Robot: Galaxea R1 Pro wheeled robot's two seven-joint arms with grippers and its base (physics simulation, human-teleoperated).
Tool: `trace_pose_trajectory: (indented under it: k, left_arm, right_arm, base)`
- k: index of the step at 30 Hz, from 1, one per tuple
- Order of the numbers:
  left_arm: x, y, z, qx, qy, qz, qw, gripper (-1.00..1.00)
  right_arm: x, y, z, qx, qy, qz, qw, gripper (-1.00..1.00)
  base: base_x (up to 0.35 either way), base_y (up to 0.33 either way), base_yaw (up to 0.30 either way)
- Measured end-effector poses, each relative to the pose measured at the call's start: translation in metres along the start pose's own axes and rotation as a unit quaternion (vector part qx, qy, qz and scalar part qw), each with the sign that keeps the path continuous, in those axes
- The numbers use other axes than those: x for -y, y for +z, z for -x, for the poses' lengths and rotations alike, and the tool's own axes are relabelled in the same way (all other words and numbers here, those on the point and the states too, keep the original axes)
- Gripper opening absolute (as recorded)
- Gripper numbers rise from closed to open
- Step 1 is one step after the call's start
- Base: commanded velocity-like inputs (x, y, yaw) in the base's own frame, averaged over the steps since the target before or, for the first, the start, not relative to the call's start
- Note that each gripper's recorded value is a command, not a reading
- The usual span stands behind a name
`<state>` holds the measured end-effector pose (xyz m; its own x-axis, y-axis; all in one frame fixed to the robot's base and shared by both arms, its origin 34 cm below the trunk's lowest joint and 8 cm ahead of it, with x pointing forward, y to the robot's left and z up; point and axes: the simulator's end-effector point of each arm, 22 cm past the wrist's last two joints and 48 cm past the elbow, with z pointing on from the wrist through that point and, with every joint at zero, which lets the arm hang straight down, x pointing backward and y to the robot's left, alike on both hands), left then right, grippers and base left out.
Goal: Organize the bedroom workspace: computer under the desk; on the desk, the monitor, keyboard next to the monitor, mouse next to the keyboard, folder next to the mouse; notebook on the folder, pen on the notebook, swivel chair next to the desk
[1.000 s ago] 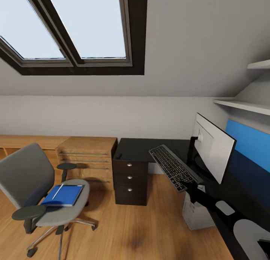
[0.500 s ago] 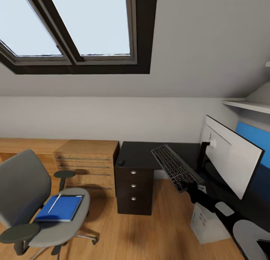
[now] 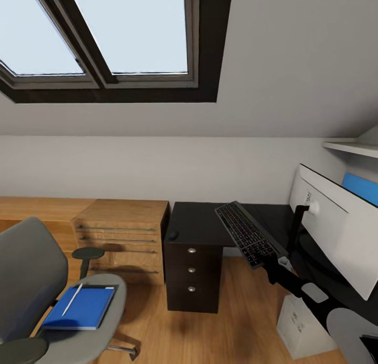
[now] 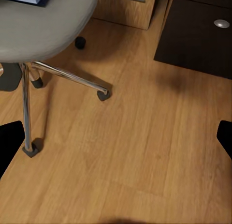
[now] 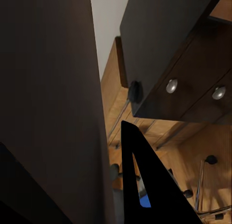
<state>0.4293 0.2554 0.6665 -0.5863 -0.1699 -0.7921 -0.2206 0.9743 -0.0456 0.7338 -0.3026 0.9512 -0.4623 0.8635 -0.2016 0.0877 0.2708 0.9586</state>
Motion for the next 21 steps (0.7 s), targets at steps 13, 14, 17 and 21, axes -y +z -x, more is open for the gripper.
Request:
trace_pose_trajectory:
  k: [13, 14, 17, 21]
  left_arm:
    - [-0.0012, 0.0002, 0.0000, 0.000, -0.001, 0.002, 1.0000, 1.00]
    - [-0.0013, 0.0003, 0.0000, 0.000, -0.001, 0.002, 1.0000, 1.00]
    - [-0.0014, 0.0002, -0.0002, -0.001, -0.001, 0.002, 1.0000, 1.00]
    - [-0.0013, 0.0001, -0.0009, -0.002, -0.001, 0.002, 1.0000, 1.00]
  right_arm:
    - [-0.0003, 0.0012, -0.0017, 0.000, 0.001, 0.001, 1.0000, -1.00]
    - [-0.0003, 0.0013, -0.0018, -0.001, 0.001, 0.001, 1.0000, -1.00]
    - [-0.0004, 0.0014, -0.0021, -0.001, 0.001, 0.001, 1.0000, -1.00]
    - [-0.0002, 0.0015, -0.0024, -0.001, 0.000, 0.000, 1.0000, -1.00]
  base:
    - [0.010, 0.002, -0.132]
    - [0.001, 0.000, -0.256]
    - [0.000, 0.000, -0.264]
    - [0.046, -0.049, -0.261]
